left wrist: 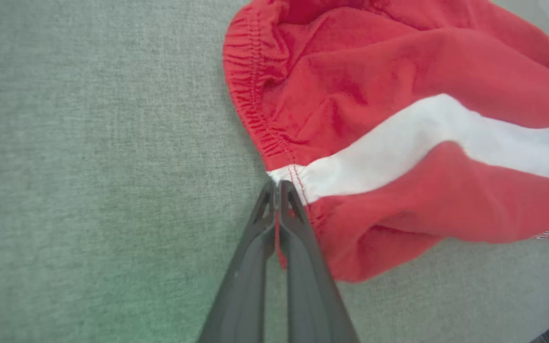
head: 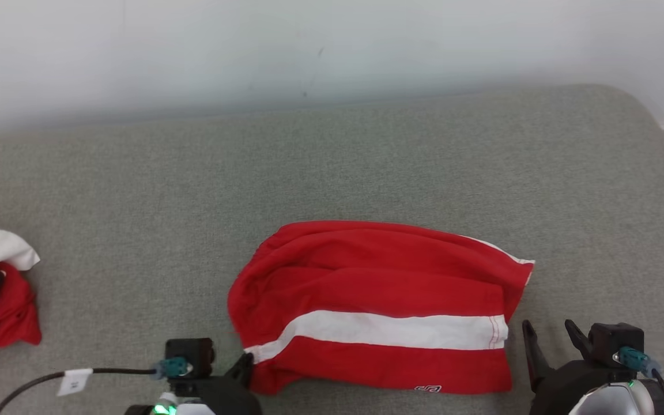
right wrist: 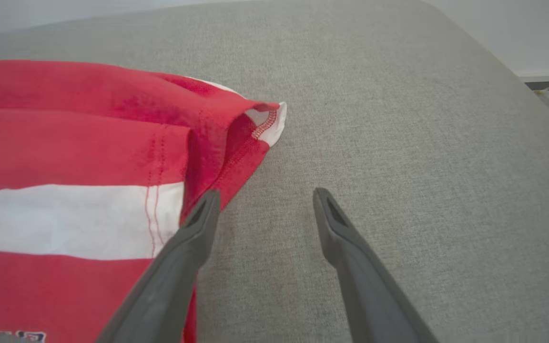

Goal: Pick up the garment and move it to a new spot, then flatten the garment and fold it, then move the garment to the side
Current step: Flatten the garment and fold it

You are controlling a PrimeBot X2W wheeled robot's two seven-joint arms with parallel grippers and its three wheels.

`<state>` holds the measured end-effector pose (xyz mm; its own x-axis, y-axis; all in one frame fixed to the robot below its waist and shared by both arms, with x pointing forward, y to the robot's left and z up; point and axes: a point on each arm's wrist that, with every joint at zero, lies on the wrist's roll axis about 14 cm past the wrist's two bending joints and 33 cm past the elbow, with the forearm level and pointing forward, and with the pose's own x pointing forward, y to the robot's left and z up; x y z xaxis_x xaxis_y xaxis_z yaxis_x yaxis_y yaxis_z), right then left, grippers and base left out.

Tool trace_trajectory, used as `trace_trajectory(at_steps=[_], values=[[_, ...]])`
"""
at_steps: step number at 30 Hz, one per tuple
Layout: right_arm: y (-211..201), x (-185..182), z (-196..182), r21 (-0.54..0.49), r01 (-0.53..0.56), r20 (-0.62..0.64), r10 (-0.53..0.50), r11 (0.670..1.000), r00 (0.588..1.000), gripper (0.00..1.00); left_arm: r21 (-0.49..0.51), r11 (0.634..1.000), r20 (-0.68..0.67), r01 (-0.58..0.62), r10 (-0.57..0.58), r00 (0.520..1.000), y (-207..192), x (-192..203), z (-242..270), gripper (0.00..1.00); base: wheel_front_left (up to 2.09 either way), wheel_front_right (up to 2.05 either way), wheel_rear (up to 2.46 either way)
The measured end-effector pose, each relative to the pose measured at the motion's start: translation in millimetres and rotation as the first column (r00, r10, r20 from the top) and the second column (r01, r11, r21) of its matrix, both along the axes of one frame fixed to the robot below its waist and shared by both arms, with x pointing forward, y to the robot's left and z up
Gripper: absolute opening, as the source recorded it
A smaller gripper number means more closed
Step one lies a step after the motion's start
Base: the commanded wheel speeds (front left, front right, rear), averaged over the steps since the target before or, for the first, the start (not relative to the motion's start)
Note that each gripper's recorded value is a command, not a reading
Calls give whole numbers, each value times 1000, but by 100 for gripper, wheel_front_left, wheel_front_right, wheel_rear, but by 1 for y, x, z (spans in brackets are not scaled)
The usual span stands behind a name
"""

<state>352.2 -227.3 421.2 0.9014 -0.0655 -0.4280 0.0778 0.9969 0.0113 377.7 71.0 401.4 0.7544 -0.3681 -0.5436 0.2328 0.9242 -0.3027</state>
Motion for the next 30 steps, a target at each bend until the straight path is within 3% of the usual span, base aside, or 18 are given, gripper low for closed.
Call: trace_trajectory(at_steps=[16, 17, 18, 20, 23, 25, 29, 30], values=[[50, 2, -26, 53, -139, -125, 145, 989, 982, 100, -19, 999, -49, -32, 31, 998, 0, -8, -17, 0, 0, 0, 0], [50, 2, -25, 53, -140, -123, 145, 989, 982, 96, -18, 999, -49, -32, 31, 998, 0, -8, -17, 0, 0, 0, 0], [50, 1, -24, 54, -139, -122, 145, 989, 982, 83, -18, 999, -49, -32, 31, 998, 0, -8, -17, 0, 0, 0, 0], [51, -1, -25, 57, -140, -130, 147, 988, 981, 68, -18, 999, -48, -31, 30, 998, 0, -8, -17, 0, 0, 0, 0], [52, -3, -26, 61, -141, -134, 148, 988, 980, 60, -19, 999, -47, -32, 31, 998, 0, -8, -16, 0, 0, 0, 0], [52, -4, -26, 64, -143, -137, 151, 988, 979, 47, -18, 999, -42, -34, 34, 999, 0, -7, -15, 0, 0, 0, 0], [53, -4, -27, 66, -145, -140, 153, 987, 978, 45, -17, 999, -39, -40, 39, 998, 2, -7, -15, 0, 0, 0, 0], [53, -3, -27, 66, -144, -140, 152, 987, 978, 31, -18, 999, -38, -41, 41, 998, 2, -7, -14, 0, 0, 0, 0]])
